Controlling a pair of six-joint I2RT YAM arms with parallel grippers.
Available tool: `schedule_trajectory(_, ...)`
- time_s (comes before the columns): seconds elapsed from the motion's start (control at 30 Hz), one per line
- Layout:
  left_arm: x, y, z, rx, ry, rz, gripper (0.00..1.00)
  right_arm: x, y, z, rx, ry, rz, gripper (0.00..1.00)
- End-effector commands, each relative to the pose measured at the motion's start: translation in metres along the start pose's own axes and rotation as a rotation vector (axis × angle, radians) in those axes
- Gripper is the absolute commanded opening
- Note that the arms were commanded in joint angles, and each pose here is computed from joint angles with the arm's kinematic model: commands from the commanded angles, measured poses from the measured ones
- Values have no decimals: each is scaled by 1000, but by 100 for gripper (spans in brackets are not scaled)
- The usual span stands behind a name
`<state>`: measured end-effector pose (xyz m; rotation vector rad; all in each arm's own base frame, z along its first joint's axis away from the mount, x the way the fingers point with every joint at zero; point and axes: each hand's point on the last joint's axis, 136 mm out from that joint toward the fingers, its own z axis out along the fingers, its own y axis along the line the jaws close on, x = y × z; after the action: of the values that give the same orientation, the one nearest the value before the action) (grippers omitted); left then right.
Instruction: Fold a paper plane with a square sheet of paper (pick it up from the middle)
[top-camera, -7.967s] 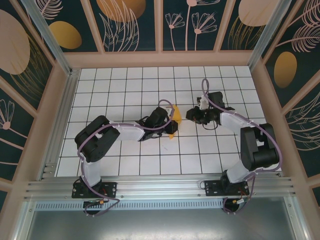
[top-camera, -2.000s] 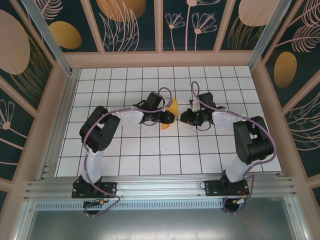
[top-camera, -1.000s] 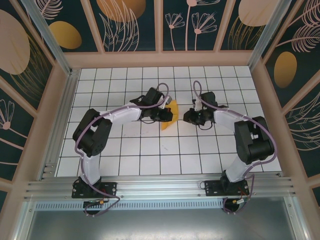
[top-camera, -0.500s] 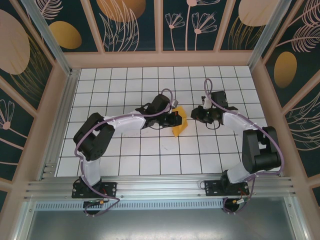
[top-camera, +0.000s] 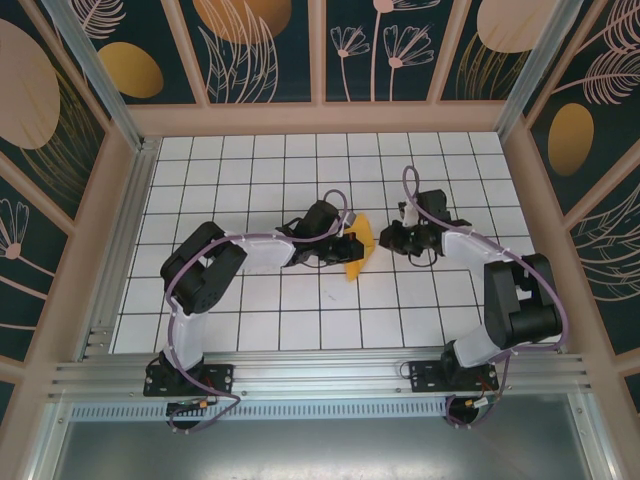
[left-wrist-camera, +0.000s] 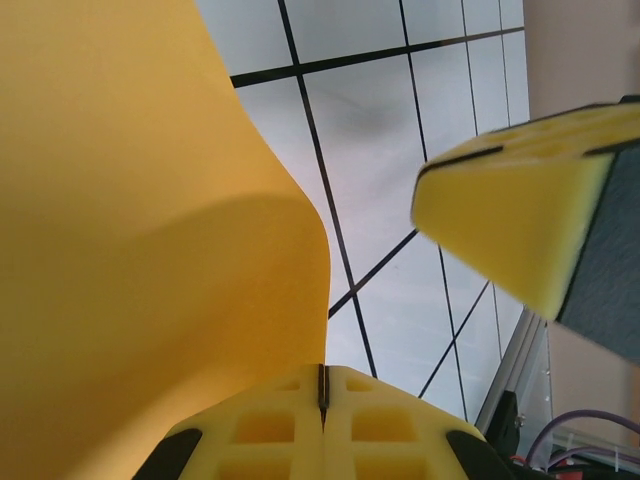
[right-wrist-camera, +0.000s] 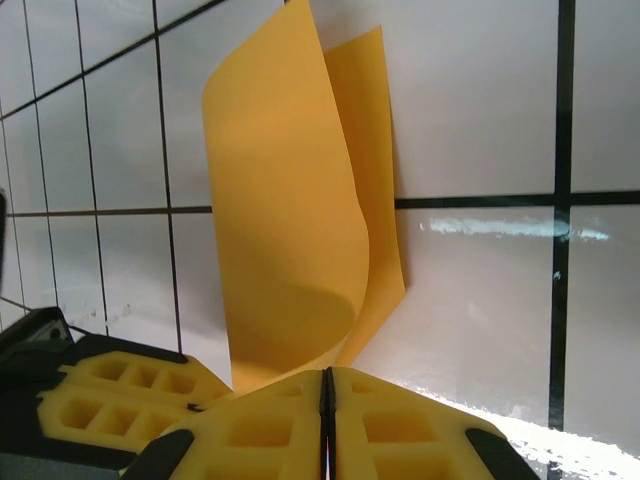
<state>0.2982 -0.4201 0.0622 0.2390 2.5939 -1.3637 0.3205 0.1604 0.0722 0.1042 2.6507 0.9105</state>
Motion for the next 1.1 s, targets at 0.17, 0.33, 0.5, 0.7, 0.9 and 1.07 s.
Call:
schedule_trajectory(0.17,-6,14,5,-26,8,142,5,8,3,3,-18,7,16,12)
schedule_trajectory(0.33,-5,22,7,-41,23,168,5,5,6,9,-38,14,18,12)
schedule_trajectory(0.5,-6,25,7,-30,16,160,5,-1,7,21,-28,22,20,10)
schedule_trajectory(0.7,-5,23,8,-7,28,158,6,-19,14,36,-19,16,3,10)
schedule_trajectory(0.9,-3,25,8,-12,35,154,6,-35,16,59,-14,45,-22,10)
schedule_trajectory(1.07,-4,27,8,-18,37,157,6,-44,0,78,76,83,-53,8)
